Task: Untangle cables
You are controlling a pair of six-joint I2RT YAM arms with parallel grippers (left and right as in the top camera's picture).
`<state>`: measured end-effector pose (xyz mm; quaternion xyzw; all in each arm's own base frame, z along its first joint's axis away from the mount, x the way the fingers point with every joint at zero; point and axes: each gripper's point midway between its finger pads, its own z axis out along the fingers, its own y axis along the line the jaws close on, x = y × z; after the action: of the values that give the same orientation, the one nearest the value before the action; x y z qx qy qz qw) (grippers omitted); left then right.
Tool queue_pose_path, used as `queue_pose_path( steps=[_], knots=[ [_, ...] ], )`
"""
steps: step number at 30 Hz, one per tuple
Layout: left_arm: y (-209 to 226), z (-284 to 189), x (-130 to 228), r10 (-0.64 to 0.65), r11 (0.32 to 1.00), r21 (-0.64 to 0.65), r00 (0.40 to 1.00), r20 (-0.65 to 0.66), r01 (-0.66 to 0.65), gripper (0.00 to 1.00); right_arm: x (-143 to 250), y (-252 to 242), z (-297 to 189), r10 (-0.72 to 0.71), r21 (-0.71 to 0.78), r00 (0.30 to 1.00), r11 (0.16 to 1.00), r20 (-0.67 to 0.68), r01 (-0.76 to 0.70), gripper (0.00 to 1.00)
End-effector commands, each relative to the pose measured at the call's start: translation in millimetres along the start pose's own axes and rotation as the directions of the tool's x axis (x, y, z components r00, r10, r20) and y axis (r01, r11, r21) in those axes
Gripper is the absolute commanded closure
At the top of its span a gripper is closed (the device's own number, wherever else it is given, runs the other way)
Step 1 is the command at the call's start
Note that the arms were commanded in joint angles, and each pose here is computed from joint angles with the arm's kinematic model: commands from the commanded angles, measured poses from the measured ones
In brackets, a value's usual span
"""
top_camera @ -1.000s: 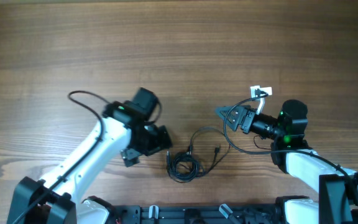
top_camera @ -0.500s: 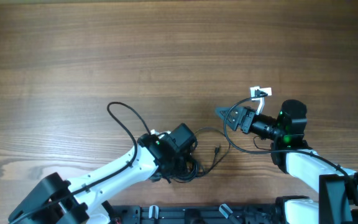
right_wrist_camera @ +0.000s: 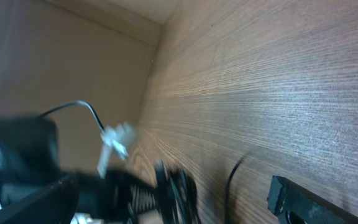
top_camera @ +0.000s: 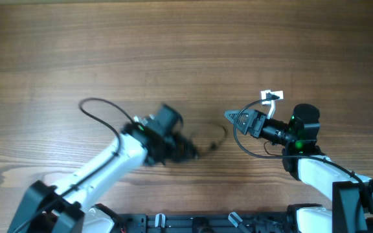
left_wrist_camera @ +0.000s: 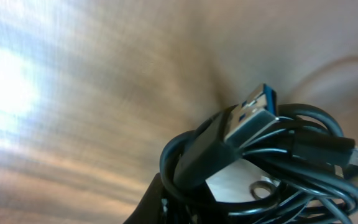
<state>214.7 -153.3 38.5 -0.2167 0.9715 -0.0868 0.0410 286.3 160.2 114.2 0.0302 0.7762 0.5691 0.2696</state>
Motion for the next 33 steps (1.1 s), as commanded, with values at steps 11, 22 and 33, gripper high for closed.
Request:
queue_pose_path(
  steps=[11,22,33],
  knots=[
    [-47,-79,-66,0.050,0.836,0.547,0.990,-0.134,0.032,0.96,44,41,66,-0.071,0.025,0.997,0.997,0.021,0.071,0.00],
    [-10,-53,-98,0.186,0.952,0.213,0.970,0.157,-0.217,0.96,75,57,70,-0.162,-0.062,0.981,0.986,-0.107,0.156,0.00],
    [-47,-49,-68,0.614,0.748,0.125,0.750,0.246,-0.652,0.96,63,47,56,-0.306,-0.098,0.945,0.950,-0.114,0.295,0.01]
  ],
)
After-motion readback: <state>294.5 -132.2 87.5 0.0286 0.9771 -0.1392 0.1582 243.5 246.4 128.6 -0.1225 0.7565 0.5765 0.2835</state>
